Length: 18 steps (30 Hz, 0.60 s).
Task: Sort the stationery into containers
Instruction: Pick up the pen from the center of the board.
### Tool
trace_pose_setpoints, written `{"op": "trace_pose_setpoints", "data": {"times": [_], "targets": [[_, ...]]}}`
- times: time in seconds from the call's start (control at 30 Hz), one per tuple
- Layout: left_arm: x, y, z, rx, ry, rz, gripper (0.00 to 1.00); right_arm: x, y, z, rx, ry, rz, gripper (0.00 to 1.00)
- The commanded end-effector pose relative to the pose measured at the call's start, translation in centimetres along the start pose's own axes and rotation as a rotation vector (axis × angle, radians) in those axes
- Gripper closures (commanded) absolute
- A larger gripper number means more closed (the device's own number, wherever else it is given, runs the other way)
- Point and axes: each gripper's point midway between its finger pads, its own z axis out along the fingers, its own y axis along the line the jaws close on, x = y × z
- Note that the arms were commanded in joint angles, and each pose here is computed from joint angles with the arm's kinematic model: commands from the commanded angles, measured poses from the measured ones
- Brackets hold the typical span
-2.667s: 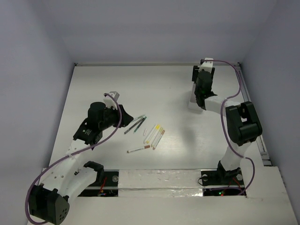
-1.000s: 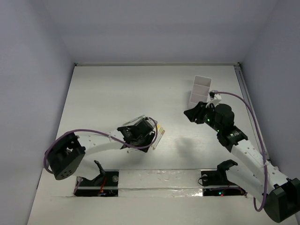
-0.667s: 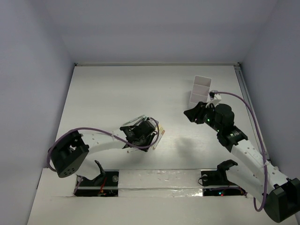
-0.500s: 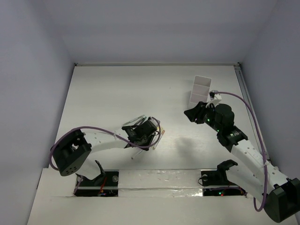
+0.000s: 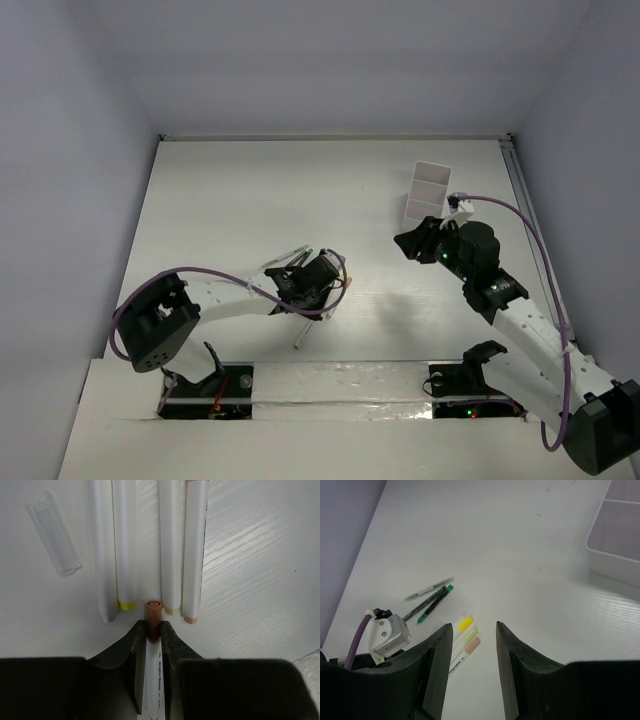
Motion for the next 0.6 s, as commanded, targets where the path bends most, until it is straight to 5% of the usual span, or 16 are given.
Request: {"op": "trace_pose_setpoints", "data": {"times": [0.0,0.4,0.57], "targets": [[3.6,0.6,-0.6,-0.013,0.137,-0.014,1.0,-1.2,0.9,0.0,-0.02,-0.026,-0.017,0.54],[-5.1,0.3,-9.6,-0.02,-0.19,-0.118,1.0,0.3,1.5,0.4,-0.071,0.026,-0.006,0.52],[-12.2,-2.0,-12.0,0.062,-0.387,-0.148,1.0,-0.9,0.9,-0.7,-0.019,-0.047,-0.008,0.58]]}}
